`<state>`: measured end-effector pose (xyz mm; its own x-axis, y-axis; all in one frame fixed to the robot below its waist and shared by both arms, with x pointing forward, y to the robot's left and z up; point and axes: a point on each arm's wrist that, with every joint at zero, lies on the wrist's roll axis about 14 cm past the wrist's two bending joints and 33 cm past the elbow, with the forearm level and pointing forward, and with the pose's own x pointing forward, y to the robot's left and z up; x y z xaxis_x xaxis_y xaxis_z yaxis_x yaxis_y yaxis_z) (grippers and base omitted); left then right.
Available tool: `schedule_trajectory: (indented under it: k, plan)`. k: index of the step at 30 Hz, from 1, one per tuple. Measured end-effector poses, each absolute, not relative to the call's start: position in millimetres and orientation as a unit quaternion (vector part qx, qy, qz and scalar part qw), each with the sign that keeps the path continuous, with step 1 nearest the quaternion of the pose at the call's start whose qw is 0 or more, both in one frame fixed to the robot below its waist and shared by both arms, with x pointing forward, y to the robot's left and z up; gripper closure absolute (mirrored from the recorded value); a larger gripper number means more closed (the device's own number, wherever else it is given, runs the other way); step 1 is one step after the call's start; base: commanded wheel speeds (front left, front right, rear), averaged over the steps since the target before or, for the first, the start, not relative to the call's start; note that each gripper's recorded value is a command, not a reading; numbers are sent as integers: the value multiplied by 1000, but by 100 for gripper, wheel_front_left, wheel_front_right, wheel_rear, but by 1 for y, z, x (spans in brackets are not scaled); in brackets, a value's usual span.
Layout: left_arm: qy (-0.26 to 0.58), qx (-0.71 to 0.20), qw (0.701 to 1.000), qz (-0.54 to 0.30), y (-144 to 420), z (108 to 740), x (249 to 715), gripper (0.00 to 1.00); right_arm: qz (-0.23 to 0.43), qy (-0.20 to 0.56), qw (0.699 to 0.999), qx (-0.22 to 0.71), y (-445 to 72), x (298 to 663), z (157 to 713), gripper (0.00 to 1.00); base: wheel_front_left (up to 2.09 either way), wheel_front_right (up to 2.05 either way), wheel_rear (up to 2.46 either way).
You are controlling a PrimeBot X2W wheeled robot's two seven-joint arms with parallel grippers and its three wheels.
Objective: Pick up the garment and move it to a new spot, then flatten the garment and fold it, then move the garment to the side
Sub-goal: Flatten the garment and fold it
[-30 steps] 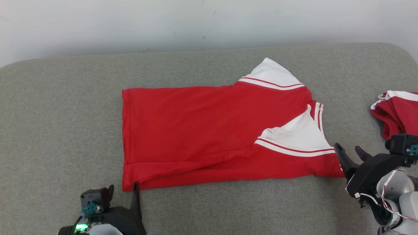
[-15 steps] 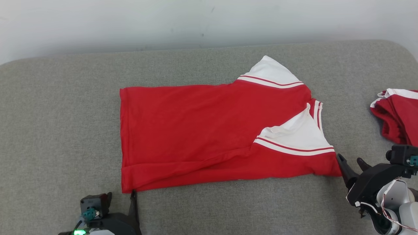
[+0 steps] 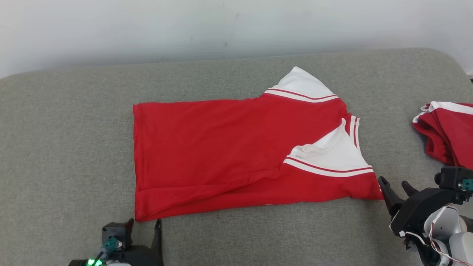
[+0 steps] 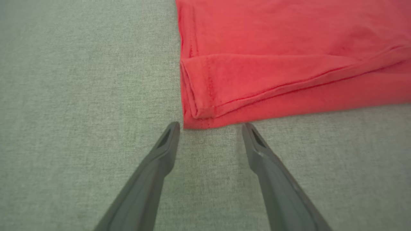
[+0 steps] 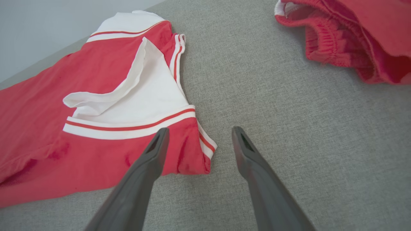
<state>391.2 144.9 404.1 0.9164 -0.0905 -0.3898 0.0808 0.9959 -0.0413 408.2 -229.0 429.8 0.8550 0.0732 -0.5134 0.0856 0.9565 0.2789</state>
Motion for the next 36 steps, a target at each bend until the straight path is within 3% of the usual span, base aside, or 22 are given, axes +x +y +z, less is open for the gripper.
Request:
schedule_trajectory:
  k: [12,36]
  plan:
    - [198,-20,980,-31,145,402,406,0,-10,293,946,142,-229,393,413,0,0,0,0]
    - [173,-27,984,-18,154,422,442,0,7,323,938,124,-212,421,394,0,0,0,0]
